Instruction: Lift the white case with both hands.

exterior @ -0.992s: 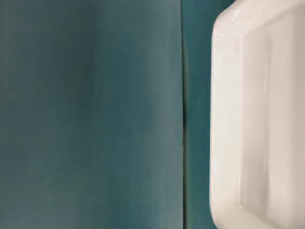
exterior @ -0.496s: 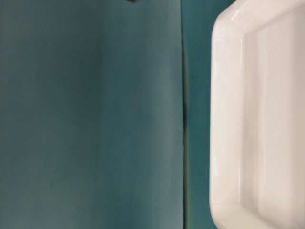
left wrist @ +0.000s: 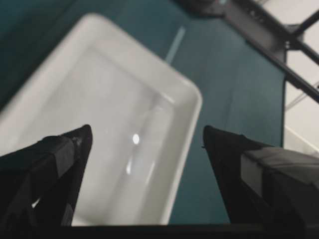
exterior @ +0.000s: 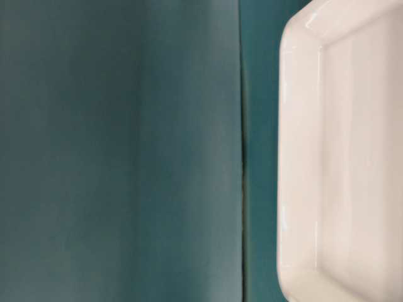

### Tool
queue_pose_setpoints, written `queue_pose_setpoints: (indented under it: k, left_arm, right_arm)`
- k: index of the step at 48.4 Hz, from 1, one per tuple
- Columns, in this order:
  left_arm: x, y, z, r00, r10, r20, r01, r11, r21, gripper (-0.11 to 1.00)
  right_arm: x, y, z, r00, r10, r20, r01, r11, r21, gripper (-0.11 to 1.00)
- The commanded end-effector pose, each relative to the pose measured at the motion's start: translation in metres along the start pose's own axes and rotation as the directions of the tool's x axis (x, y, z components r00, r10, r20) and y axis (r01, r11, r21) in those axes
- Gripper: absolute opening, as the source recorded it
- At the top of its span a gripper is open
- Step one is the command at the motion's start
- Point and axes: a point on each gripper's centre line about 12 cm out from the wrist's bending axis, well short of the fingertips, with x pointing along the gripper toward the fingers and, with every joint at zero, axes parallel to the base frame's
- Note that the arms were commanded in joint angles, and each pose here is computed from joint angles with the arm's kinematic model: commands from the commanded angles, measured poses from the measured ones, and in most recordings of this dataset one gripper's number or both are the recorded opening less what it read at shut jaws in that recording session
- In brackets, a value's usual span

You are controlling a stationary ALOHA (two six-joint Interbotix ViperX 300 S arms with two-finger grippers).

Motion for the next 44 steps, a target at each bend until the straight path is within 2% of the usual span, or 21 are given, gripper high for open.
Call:
queue_pose_setpoints:
  k: [1, 8, 14, 21, 27, 31, 44]
  left_arm:
    - [-0.006, -0.007, 0.013, 0.999, -0.023, 0.043, 0.021, 0.999, 0.043, 0.95]
    - [-0.019, -0.011, 0.02, 0.995, -0.05, 0.091, 0.041, 0.994, 0.099, 0.95]
    - [-0.028, -0.014, 0.026, 0.99, -0.069, 0.126, 0.049, 0.986, 0.16, 0.95]
    - [-0.039, -0.018, 0.033, 0.982, -0.092, 0.165, 0.051, 0.97, 0.236, 0.95]
    - [-0.049, -0.021, 0.038, 0.975, -0.107, 0.196, 0.048, 0.958, 0.282, 0.94]
    - [-0.053, -0.021, 0.039, 0.975, -0.107, 0.195, 0.046, 0.955, 0.294, 0.94]
    - [-0.067, -0.022, 0.041, 0.979, -0.097, 0.181, 0.04, 0.955, 0.294, 0.94]
  right_arm:
    - [-0.006, 0.004, 0.008, 0.999, 0.014, 0.036, -0.012, 0.999, -0.039, 0.86]
    - [-0.019, 0.008, 0.016, 0.996, 0.033, 0.087, -0.022, 0.992, -0.121, 0.86]
    - [-0.03, 0.01, 0.021, 0.991, 0.048, 0.128, -0.026, 0.986, -0.167, 0.86]
    - [-0.039, 0.011, 0.024, 0.987, 0.055, 0.149, -0.027, 0.982, -0.187, 0.86]
    - [-0.047, 0.012, 0.025, 0.987, 0.057, 0.151, -0.027, 0.98, -0.195, 0.86]
    - [-0.054, 0.013, 0.025, 0.986, 0.06, 0.155, -0.028, 0.979, -0.2, 0.86]
    - [-0.074, 0.016, 0.028, 0.978, 0.082, 0.191, -0.041, 0.976, -0.212, 0.86]
